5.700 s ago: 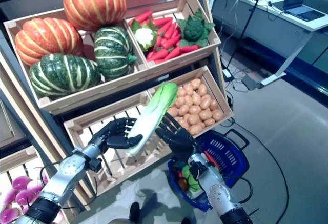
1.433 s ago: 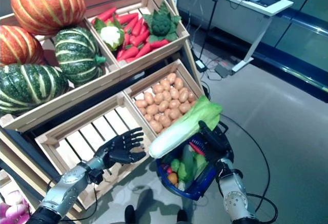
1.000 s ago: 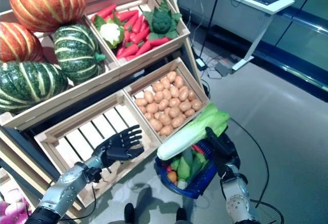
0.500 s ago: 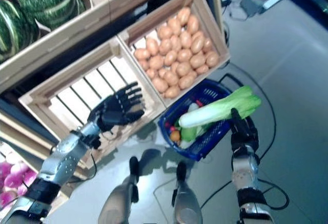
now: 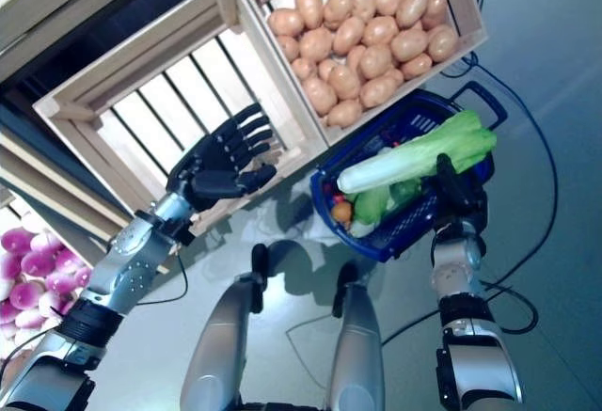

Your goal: Put vegetables into the basket

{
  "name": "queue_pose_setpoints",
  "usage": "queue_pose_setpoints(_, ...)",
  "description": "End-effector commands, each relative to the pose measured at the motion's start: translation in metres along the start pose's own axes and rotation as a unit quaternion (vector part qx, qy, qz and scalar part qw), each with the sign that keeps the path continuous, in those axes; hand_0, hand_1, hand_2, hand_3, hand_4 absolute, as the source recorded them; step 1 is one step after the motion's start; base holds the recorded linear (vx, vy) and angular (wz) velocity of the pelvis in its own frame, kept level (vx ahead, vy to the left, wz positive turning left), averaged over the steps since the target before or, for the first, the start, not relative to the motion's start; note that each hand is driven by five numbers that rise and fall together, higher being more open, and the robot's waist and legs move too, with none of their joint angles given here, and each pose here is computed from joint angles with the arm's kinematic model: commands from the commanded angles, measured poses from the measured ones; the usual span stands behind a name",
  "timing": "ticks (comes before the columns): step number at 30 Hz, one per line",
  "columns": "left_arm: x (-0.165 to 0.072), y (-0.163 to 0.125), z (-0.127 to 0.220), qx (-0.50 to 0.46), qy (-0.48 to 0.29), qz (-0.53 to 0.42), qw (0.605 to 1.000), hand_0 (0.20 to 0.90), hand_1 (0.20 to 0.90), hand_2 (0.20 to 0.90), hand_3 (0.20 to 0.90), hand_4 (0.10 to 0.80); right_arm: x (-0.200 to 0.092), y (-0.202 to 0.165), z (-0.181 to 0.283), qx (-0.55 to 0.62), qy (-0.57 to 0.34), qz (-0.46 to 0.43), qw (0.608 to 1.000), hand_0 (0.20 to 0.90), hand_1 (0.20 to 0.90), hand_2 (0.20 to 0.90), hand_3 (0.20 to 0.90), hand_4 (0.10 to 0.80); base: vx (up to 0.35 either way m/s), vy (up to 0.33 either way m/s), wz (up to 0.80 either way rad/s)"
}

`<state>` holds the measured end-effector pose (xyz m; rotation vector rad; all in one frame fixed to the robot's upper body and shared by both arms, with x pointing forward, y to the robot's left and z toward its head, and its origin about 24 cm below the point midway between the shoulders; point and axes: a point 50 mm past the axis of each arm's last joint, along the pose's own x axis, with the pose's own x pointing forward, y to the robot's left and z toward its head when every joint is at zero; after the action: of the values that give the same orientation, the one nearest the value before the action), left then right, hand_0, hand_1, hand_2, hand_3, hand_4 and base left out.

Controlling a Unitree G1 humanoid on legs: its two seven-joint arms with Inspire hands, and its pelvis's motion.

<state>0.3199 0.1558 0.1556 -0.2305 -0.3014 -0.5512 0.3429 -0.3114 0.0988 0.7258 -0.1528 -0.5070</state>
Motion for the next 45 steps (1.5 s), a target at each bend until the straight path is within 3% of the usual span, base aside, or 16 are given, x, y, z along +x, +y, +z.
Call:
queue_pose_setpoints(1, 0.023, -0.028, 0.066, -0.005, -0.172, -0.082, 0.982, 0.9, 0.9, 0.9, 0.9, 0.8, 0.016, 0.042, 0.063, -0.058, -0.116, 0.043, 0.991, 0.3, 0.3, 0.3, 0.3, 0.4, -0.034, 0.035, 0.02)
queue_pose_setpoints(11, 0.035, -0.035, 0.071, -0.025, -0.174, -0.086, 0.981, 0.9, 0.9, 0.9, 0.9, 0.8, 0.023, 0.078, 0.06, -0.155, -0.107, 0.01, 0.982, 0.3, 0.3, 0.3, 0.3, 0.4, -0.006, 0.039, 0.03)
queue_pose_setpoints(12, 0.035, -0.034, 0.07, -0.029, -0.174, -0.087, 0.98, 0.9, 0.9, 0.9, 0.9, 0.8, 0.023, 0.079, 0.056, -0.171, -0.101, 0.004, 0.98, 0.524, 0.524, 0.524, 0.524, 0.549, 0.014, 0.044, 0.08)
queue_pose_setpoints(13, 0.035, -0.034, 0.068, -0.031, -0.177, -0.088, 0.98, 0.9, 0.9, 0.9, 0.9, 0.8, 0.024, 0.08, 0.052, -0.198, -0.095, -0.003, 0.976, 0.9, 0.9, 0.9, 0.9, 0.8, 0.015, 0.043, 0.08)
queue_pose_setpoints(28, 0.032, -0.041, 0.063, -0.035, -0.17, -0.128, 0.976, 0.9, 0.9, 0.9, 0.9, 0.8, 0.024, 0.064, 0.04, -0.258, -0.087, -0.042, 0.961, 0.9, 0.9, 0.9, 0.9, 0.8, 0.036, 0.013, 0.01)
queue_pose_setpoints(33, 0.032, -0.039, 0.062, -0.038, -0.169, -0.126, 0.977, 0.9, 0.9, 0.9, 0.9, 0.8, 0.022, 0.067, 0.047, -0.406, -0.153, -0.097, 0.896, 0.9, 0.9, 0.9, 0.9, 0.8, 0.045, 0.009, 0.0)
queue_pose_setpoints(38, 0.028, -0.038, 0.059, -0.024, -0.167, -0.13, 0.977, 0.9, 0.9, 0.9, 0.9, 0.8, 0.017, 0.07, 0.051, -0.531, -0.228, -0.147, 0.802, 0.9, 0.9, 0.9, 0.9, 0.8, 0.017, 0.001, -0.01)
queue_pose_setpoints(41, 0.027, -0.038, 0.056, -0.027, -0.155, -0.134, 0.979, 0.9, 0.9, 0.9, 0.9, 0.8, 0.013, 0.071, 0.047, -0.552, -0.246, -0.155, 0.782, 0.9, 0.9, 0.9, 0.9, 0.8, 0.0, 0.0, 0.0)
queue_pose_setpoints(45, 0.02, -0.034, 0.034, -0.013, -0.097, -0.116, 0.988, 0.9, 0.9, 0.9, 0.9, 0.8, 0.004, 0.056, 0.017, -0.568, -0.209, -0.124, 0.786, 0.9, 0.9, 0.9, 0.9, 0.8, 0.039, 0.013, -0.05)
